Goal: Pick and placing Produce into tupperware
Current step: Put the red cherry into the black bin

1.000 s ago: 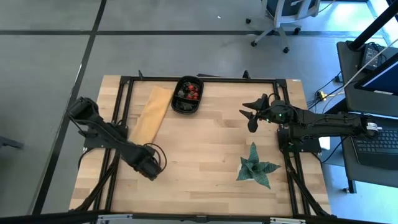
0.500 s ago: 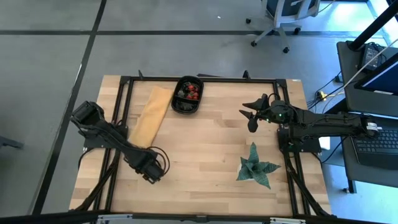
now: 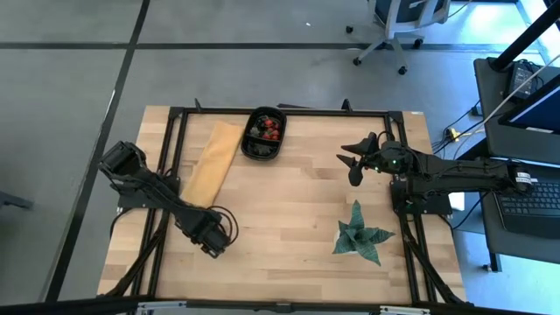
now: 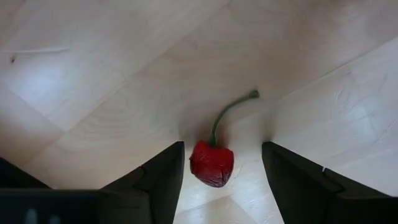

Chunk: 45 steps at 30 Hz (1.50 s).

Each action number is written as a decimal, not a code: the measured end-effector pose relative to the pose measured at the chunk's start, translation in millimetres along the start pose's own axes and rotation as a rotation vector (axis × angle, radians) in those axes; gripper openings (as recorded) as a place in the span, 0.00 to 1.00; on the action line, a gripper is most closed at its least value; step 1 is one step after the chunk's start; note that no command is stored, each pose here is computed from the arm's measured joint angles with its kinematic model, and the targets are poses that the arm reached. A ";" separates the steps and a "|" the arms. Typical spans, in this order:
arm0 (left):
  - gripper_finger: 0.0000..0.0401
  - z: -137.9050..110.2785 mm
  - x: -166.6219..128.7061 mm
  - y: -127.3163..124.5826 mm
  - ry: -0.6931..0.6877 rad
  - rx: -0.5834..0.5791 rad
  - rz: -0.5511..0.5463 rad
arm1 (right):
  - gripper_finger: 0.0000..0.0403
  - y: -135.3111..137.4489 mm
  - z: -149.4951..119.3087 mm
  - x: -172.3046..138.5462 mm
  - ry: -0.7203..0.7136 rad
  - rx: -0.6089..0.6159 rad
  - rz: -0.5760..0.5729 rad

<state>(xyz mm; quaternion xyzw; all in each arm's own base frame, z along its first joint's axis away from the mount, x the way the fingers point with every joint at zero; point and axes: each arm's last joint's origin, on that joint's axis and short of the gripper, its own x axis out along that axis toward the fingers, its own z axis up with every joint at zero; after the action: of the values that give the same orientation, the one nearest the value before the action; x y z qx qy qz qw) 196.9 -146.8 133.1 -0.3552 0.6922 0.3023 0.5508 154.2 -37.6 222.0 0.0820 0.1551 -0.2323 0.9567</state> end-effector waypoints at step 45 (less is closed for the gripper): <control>0.18 71.6 -126.6 -6.8 -0.484 0.232 -0.916 | 0.44 0.1 0.3 0.0 -0.003 -0.006 0.001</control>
<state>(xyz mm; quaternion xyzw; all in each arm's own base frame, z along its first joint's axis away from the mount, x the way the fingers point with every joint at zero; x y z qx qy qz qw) 259.6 -72.6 241.6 -0.4781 0.3480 0.0256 0.8060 154.3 -37.7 222.3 0.0790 0.1545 -0.2316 0.9572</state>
